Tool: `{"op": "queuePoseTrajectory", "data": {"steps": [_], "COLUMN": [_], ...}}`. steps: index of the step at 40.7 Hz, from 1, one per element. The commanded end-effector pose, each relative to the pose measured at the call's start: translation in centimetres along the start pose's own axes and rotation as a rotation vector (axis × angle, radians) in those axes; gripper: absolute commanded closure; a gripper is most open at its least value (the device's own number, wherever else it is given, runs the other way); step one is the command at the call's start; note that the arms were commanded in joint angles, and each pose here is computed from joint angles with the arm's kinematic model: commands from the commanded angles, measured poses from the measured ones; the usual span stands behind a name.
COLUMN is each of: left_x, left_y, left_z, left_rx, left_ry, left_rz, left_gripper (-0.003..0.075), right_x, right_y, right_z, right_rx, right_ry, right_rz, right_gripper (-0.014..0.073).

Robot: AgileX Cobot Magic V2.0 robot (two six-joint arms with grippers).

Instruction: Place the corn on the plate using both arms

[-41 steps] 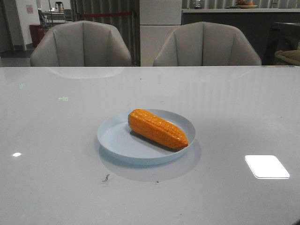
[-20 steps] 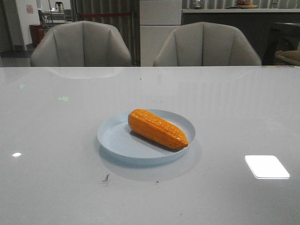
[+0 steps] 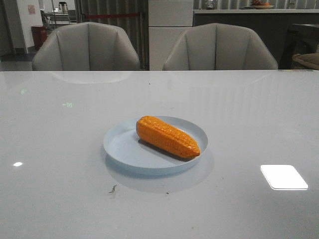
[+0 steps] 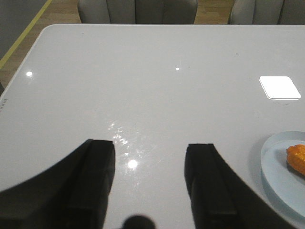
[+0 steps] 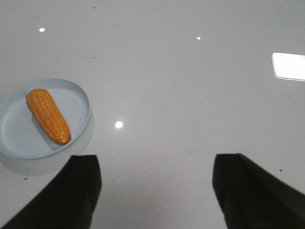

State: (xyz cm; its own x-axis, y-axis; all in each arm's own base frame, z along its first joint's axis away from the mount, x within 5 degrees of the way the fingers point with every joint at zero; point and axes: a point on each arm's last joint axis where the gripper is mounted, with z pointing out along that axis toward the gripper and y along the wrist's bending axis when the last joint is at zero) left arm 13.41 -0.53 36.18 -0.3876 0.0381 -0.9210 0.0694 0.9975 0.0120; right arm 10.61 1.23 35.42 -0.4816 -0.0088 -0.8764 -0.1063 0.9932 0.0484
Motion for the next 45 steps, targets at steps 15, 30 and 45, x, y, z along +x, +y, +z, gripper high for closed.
{"op": "queuePoseTrajectory", "data": {"steps": [15, 30, 45], "left_x": [-1.5, -1.5, 0.1], "left_y": [0.0, 0.0, 0.1], "left_z": [-0.4, -0.4, -0.5], "left_rx": [-0.002, -0.002, -0.023], "left_ry": [-0.101, -0.101, -0.208], "left_rz": [-0.016, -0.016, -0.017], "left_gripper": [0.0627, 0.0627, 0.0627], "right_x": [-1.3, -1.3, -1.3], "right_y": [0.0, 0.0, 0.0], "right_z": [-0.5, -0.5, -0.5], "right_rx": [0.007, 0.007, 0.007], "right_ry": [-0.097, -0.097, -0.097], "right_rz": [0.002, 0.002, 0.002], "right_gripper": [0.0001, 0.0001, 0.0001]}}
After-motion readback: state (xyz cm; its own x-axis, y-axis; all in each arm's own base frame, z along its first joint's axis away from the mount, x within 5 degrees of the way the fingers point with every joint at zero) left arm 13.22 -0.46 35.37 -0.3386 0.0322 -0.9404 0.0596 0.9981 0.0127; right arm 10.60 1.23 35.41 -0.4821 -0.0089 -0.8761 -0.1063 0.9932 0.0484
